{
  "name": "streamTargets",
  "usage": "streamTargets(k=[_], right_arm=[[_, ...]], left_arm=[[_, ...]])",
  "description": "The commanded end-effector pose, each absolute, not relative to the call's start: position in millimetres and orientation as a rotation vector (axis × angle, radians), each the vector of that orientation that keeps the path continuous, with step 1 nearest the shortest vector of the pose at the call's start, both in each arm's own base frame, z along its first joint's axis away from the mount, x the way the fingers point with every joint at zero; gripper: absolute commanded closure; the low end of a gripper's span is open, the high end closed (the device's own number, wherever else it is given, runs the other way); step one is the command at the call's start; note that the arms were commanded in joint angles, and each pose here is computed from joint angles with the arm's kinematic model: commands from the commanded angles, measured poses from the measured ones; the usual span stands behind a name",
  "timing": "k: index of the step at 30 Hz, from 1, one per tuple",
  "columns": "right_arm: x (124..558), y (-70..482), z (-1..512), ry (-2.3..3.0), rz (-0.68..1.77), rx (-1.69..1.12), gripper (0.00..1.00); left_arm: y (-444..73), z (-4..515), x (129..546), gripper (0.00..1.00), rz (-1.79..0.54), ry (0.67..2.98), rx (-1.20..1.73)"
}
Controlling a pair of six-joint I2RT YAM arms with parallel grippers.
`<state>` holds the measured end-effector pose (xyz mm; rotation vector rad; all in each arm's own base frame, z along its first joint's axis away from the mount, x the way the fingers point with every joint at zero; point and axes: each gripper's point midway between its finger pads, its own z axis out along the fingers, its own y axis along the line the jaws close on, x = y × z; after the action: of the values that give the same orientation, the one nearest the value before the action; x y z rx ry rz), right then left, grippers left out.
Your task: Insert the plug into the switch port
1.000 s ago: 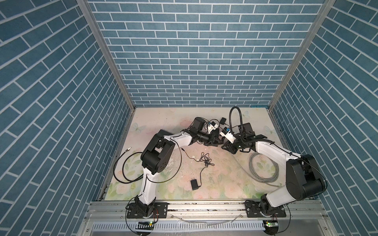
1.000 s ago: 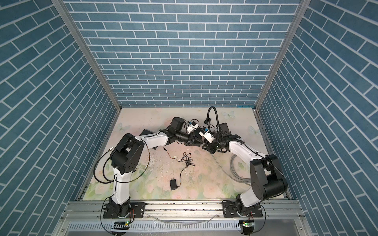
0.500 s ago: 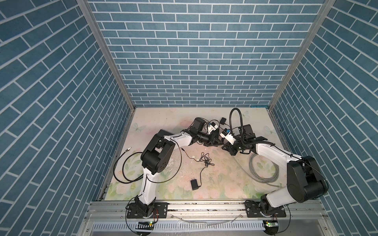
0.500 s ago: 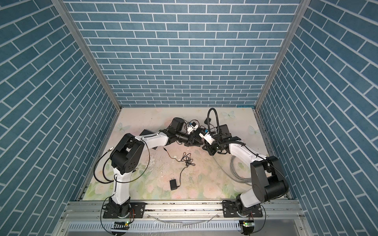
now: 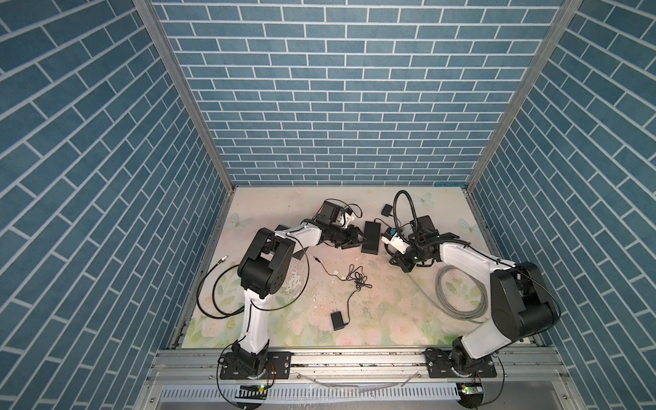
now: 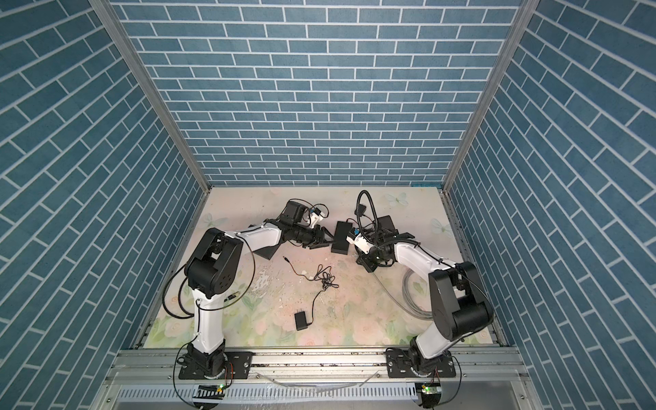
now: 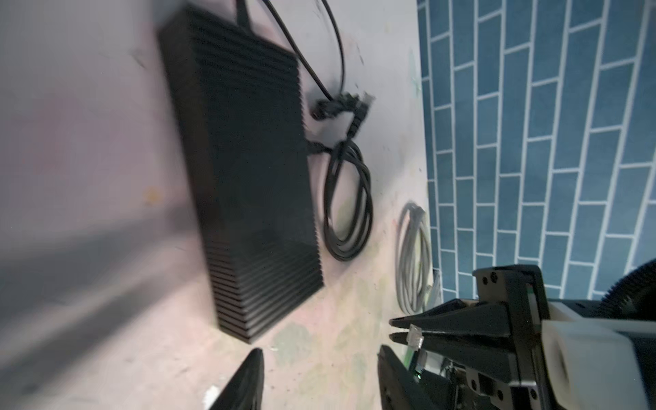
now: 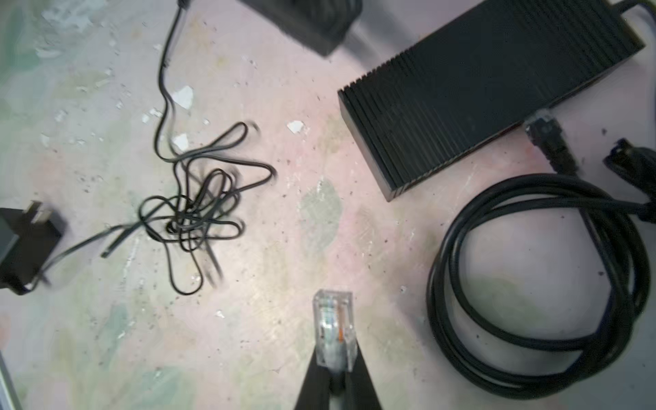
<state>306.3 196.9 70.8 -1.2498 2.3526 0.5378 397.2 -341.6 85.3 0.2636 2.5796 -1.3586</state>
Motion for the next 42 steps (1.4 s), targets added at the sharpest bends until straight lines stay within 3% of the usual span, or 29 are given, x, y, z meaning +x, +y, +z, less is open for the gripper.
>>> streamTargets(k=[1,7,13,22,42], right_arm=[[320,193,67,2.302,0.451,-1.419,0.97],[336,202,55,2.246,0.465,-1.544,0.97],[355,206,44,2.248,0.457,-1.607,0.97],[362,204,21,2.274,0.447,-1.702,0.97],[353,180,11,2.374,0.332,-1.853,0.97]], left_arm=[[-339,65,407,0.44,-1.194,2.632,0.336],[-340,53,426,0.36,-1.085,2.652,0.387],[-343,41,436,0.35,-1.054,2.679,0.405],[-354,29,435,0.44,-1.156,2.700,0.387],[-347,19,434,0.46,-1.136,2.744,0.400]])
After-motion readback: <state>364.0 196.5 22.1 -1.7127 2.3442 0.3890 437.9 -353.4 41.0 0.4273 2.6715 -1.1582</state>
